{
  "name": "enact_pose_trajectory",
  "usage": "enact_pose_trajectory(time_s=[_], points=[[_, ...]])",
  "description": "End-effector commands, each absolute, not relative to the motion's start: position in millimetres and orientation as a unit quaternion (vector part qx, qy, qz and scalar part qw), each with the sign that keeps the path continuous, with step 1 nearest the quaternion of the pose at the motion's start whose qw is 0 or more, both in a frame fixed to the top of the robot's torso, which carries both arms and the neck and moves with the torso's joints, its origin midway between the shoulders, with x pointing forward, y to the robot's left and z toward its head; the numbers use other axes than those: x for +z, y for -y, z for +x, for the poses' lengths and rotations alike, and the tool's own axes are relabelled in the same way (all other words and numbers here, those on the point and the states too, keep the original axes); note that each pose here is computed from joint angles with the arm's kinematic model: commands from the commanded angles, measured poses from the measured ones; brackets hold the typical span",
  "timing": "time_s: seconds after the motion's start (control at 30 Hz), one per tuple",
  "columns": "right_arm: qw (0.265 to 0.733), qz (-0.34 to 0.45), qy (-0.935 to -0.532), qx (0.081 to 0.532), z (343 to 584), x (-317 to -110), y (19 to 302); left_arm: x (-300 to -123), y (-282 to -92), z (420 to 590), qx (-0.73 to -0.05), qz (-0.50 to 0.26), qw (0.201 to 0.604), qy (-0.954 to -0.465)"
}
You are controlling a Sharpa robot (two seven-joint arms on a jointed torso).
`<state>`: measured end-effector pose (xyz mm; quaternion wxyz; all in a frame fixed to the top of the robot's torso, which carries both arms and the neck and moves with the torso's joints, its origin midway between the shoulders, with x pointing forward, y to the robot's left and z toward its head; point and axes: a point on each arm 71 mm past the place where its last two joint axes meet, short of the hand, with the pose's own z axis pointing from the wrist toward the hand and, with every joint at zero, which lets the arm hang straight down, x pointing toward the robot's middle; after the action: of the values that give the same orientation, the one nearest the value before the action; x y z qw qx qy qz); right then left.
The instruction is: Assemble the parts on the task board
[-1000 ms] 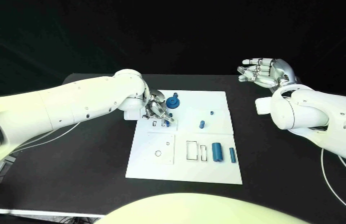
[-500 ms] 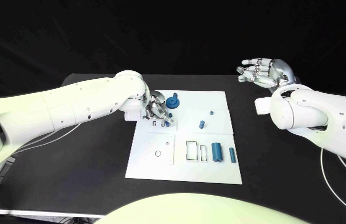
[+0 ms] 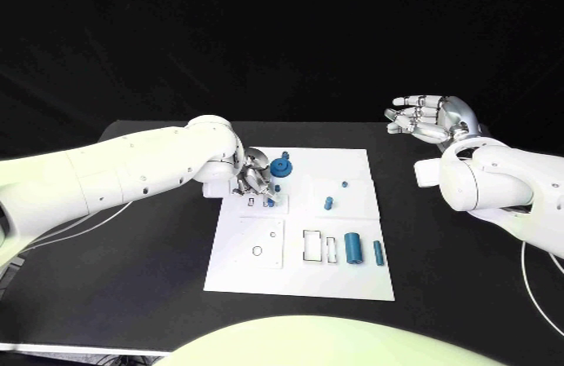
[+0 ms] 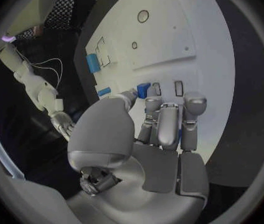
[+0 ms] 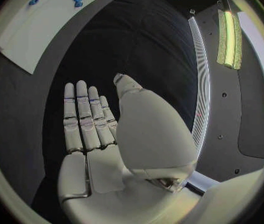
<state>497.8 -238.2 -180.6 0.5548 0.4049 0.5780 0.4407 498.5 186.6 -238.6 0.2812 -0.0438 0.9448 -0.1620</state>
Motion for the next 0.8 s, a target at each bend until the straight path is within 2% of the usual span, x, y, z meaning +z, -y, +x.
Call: enact_pose_trajectory(time_s=[0.03,0.37,0.8], points=[[0.555,0.396,-0.579,0.447,498,-180,236,-238.9,-184.5,498.1,-0.169,-0.052,0.278,-0.944],[0.555,0.396,-0.580,0.446,498,-180,236,-238.5,-184.9,497.3,-0.178,-0.064,0.276,-0.942],[0.556,0.398,-0.579,0.444,498,-180,239,-232.2,-196.6,490.8,-0.230,-0.148,0.257,-0.927]])
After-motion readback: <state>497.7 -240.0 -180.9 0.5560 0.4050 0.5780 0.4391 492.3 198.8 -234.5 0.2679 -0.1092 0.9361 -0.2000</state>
